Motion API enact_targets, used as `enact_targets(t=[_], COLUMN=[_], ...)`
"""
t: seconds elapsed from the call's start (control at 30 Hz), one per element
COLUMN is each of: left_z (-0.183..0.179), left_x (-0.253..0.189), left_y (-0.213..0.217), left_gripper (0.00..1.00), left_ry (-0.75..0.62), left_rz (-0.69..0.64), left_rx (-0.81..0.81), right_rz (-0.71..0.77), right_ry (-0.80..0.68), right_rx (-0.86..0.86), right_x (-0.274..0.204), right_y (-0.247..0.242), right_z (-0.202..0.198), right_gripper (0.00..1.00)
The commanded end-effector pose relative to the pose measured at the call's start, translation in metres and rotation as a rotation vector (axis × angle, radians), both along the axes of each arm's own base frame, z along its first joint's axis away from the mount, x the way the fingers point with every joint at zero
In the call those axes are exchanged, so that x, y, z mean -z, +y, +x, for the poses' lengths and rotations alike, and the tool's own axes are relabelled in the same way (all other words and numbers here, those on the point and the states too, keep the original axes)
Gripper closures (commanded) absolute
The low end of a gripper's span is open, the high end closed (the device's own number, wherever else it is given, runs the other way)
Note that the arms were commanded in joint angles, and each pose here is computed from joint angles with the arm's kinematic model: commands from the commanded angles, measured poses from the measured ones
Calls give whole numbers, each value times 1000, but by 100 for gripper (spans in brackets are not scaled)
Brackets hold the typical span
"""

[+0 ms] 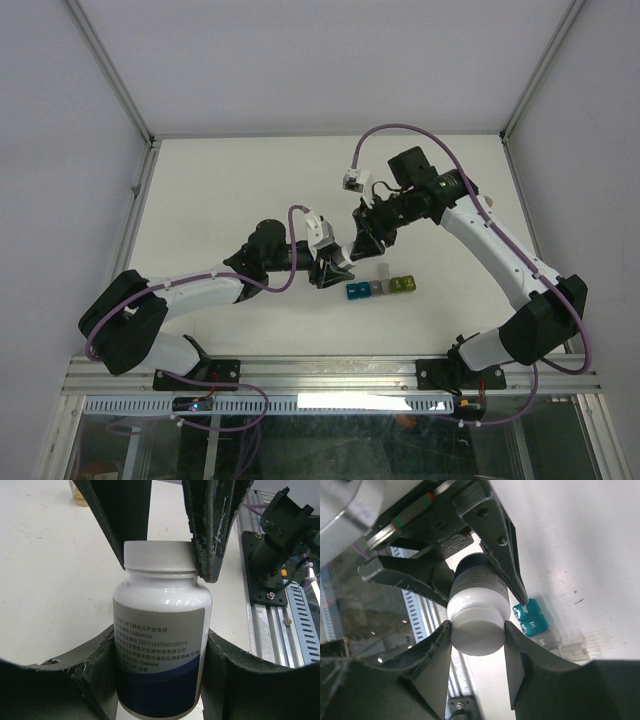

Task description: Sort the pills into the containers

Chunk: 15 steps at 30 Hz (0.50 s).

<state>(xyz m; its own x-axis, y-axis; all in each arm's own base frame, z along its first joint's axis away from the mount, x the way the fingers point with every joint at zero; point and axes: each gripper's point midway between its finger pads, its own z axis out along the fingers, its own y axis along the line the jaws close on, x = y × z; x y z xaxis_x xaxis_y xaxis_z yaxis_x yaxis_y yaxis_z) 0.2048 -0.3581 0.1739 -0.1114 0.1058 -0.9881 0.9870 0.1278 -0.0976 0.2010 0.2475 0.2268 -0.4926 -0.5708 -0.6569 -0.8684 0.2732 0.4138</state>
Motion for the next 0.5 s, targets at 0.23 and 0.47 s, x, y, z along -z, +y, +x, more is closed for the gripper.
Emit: enact_targets(t=[0.23, 0.47], left_z=[-16, -18], left_x=[-18, -15], left_y=[-3, -4], left_gripper=[100, 100], left_ry=[-40, -27], left_rz=[-51, -43], left_rx=[92, 107], right_rz=[179, 200], right_ry=[-795, -860], right_rx=[-908, -922], right_x=[-9, -10], right_y=[-14, -2], right_z=[-25, -9], right_gripper=[100, 90])
